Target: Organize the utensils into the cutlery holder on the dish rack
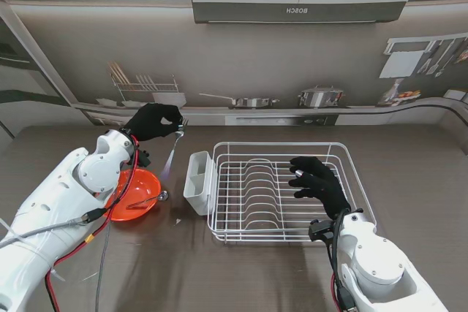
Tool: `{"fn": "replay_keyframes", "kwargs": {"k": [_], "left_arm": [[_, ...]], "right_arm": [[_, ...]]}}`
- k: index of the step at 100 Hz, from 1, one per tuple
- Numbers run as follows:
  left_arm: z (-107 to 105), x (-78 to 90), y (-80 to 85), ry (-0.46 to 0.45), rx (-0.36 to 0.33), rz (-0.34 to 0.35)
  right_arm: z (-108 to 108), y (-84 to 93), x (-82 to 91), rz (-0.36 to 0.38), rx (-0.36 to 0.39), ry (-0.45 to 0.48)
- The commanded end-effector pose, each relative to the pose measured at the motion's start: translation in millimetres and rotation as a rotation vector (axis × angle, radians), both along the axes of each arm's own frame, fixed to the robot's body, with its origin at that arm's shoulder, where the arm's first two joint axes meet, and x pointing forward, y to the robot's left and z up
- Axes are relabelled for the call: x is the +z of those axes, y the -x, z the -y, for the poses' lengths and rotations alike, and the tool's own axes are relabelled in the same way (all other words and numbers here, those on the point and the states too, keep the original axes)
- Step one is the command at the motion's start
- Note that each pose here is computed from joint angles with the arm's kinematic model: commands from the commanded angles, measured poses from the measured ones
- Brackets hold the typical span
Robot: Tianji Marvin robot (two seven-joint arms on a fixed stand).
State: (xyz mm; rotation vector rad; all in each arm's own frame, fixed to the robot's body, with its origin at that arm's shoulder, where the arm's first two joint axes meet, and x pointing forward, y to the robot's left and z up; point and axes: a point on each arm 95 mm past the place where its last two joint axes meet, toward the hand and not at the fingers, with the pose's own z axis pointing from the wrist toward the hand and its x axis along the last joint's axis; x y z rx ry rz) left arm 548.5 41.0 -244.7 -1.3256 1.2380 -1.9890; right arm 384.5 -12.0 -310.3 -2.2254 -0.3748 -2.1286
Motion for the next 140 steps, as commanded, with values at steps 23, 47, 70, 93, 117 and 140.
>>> {"fn": "replay_keyframes", "kwargs": {"k": [23, 47, 70, 93, 117, 140], "left_arm": [[30, -1.4, -20.2, 0.088, -0.033, 0.005], [43, -7.3, -31.0, 0.131, -0.040, 0.009], [50, -16.0, -37.0, 0.155, -0.033, 0.008], [53, -27.7, -37.2, 0.167, -0.027, -0.005], [55, -38.4, -33.1, 0.173, -0.040, -0.040], [52, -47.1, -27.2, 0.152, -0.057, -0.082]], "right_arm": [[-2, 0.2, -0.7, -0.003, 0.005, -0.008], [-1, -0.5, -0.2, -0.003, 0.000, -0.010], [0, -1.3, 0.3, -0.002, -0.003, -0.011], [1, -1.7, 0.6, -0.001, -0.006, -0.013], [0, -1.9, 0.5, -0.001, -0.006, -0.014], [0, -1.7, 0.7, -0.003, -0.008, -0.023]]}}
